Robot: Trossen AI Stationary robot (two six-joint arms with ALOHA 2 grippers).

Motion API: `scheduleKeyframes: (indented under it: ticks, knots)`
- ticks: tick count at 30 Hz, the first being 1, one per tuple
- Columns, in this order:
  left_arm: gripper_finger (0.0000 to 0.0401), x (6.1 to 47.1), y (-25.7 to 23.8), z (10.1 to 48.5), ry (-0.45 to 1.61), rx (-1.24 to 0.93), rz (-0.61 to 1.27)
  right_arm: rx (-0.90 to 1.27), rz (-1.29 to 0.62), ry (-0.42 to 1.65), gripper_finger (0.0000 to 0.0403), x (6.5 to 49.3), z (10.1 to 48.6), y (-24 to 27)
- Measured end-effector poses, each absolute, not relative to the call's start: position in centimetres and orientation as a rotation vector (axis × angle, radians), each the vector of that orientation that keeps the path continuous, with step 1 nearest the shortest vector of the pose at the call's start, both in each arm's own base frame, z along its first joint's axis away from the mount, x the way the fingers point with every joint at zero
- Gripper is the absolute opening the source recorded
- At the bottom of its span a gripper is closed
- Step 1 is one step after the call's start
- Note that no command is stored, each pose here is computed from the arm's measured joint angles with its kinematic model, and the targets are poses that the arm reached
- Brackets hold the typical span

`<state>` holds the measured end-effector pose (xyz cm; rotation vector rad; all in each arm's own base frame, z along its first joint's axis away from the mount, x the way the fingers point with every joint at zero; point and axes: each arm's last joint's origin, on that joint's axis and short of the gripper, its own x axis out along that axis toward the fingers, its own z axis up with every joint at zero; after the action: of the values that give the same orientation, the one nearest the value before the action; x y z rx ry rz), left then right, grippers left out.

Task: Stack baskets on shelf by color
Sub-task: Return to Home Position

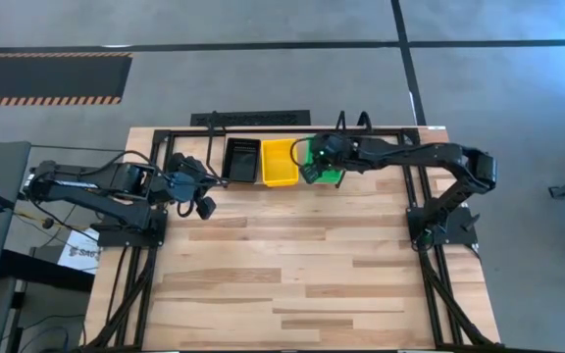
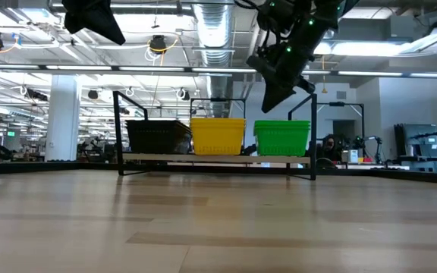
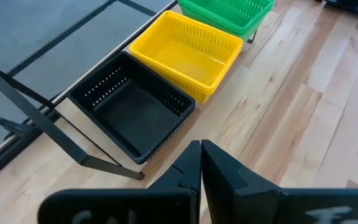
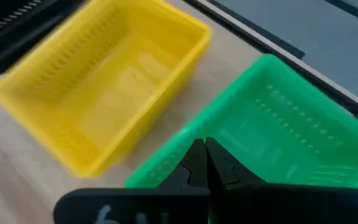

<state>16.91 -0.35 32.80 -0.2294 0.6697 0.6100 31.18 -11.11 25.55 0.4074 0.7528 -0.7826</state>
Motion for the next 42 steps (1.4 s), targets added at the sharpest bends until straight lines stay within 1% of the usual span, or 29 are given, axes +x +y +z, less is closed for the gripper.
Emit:
scheduleKeyframes:
  ticks: [9, 16, 20, 23, 29, 32, 38, 42]
  knots:
    - [0.0, 16.9, -0.3, 32.8, 0.668, -0.228, 0.61, 0.418, -0.724, 0.748, 0.0, 32.2, 25.4, -8.2]
    - [0.0, 16.9, -0.4, 32.8, 0.667, -0.228, 0.609, 0.415, -0.842, 0.763, 0.0, 32.6, 24.1, -8.0]
    - [0.0, 16.9, -0.4, 32.8, 0.667, -0.228, 0.609, 0.415, -0.847, 0.765, 0.0, 33.4, 23.9, -7.9]
    - [0.0, 16.9, -0.4, 32.8, 0.668, -0.228, 0.608, 0.428, -0.808, 0.783, 0.0, 34.0, 24.4, -7.9]
    - [0.0, 16.9, -0.4, 32.8, 0.673, -0.217, 0.605, 0.411, -0.743, 0.695, 0.0, 35.3, 27.4, -7.9]
    - [0.0, 16.9, -0.4, 32.8, 0.674, -0.216, 0.605, 0.398, -0.653, 0.672, 0.0, 35.9, 29.0, -7.3]
    - [0.0, 16.9, -0.5, 32.7, 0.694, -0.233, 0.566, 0.233, -0.275, 0.706, 0.0, 36.8, 31.2, -4.8]
    - [0.0, 16.8, -0.5, 32.7, 0.713, -0.204, 0.552, 0.193, -0.136, 0.703, 0.0, 36.7, 31.9, -3.3]
